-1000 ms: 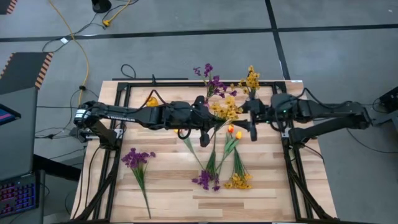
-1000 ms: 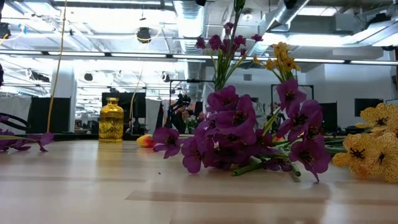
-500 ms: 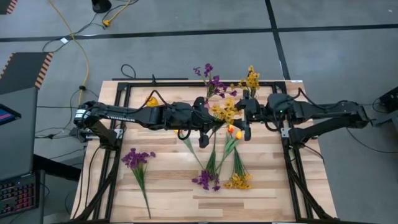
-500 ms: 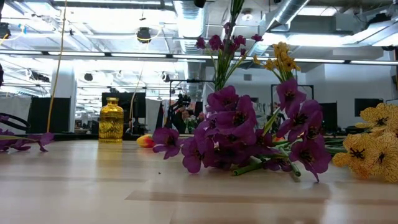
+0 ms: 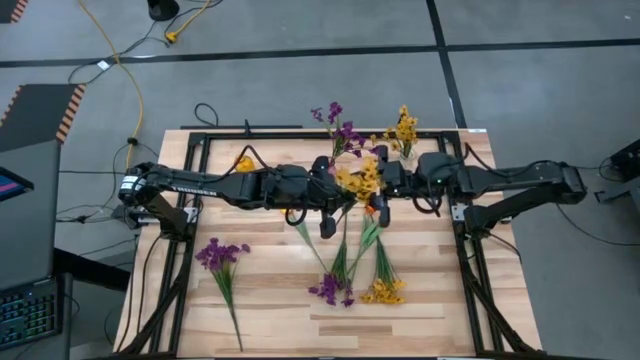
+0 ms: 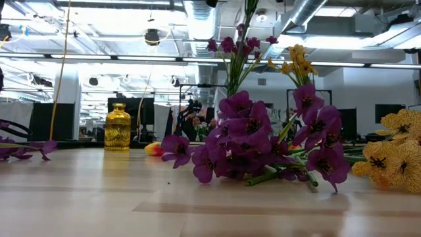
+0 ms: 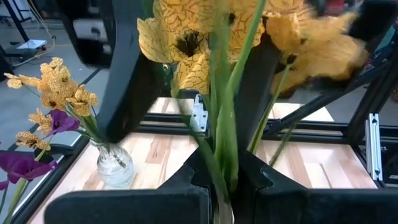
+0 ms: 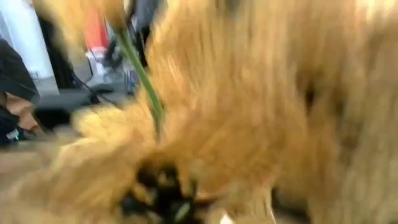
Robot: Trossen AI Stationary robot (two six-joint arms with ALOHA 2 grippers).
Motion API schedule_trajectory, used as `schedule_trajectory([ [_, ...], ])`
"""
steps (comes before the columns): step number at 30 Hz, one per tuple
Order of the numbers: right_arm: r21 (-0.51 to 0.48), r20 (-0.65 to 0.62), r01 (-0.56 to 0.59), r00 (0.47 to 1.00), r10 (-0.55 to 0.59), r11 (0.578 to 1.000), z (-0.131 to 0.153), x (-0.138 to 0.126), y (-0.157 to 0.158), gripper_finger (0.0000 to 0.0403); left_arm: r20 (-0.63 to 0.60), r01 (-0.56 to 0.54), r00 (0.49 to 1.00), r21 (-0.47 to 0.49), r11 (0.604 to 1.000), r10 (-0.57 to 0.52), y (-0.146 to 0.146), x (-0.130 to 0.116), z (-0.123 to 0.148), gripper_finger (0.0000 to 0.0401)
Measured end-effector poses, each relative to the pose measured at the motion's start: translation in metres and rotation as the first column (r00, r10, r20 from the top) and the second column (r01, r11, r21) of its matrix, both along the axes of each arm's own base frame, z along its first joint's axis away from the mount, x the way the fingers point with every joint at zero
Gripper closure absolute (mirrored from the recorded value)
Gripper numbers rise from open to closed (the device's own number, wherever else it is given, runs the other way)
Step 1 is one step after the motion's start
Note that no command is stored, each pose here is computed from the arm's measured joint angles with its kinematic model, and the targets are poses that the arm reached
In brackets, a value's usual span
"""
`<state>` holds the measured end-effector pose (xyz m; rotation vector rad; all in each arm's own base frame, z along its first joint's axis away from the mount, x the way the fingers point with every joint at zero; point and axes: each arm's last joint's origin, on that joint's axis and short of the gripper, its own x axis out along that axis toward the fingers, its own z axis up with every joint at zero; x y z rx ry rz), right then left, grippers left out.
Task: Sort flowers into vase by color
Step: Put the left yellow flowers into the transparent vase
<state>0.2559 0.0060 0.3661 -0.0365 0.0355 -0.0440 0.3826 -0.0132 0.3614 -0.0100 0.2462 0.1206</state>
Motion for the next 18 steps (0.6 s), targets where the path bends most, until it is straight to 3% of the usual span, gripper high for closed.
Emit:
schedule_trajectory([
  [7, 0.011, -0.018, 0.000, 1.000, 0.000, 1.000, -0.0017, -0.0002, 0.0001, 0.0220, 0.006, -0.002, 1.000, -0.002, 1.000, 0.002, 0.0002, 0.0001, 0.0006, 0.0388],
  [12, 0.014, -0.027, -0.003, 1.000, 0.003, 1.000, -0.0026, -0.0003, 0.0003, 0.0283, 0.005, -0.001, 1.000, 0.008, 1.000, 0.001, 0.0003, 0.0001, 0.0005, 0.0388],
  [18, 0.015, -0.049, -0.010, 0.999, 0.011, 1.000, -0.0041, -0.0016, 0.0005, 0.0366, -0.012, 0.035, 0.999, 0.099, 0.994, -0.034, 0.0003, 0.0001, 0.0002, 0.0368],
])
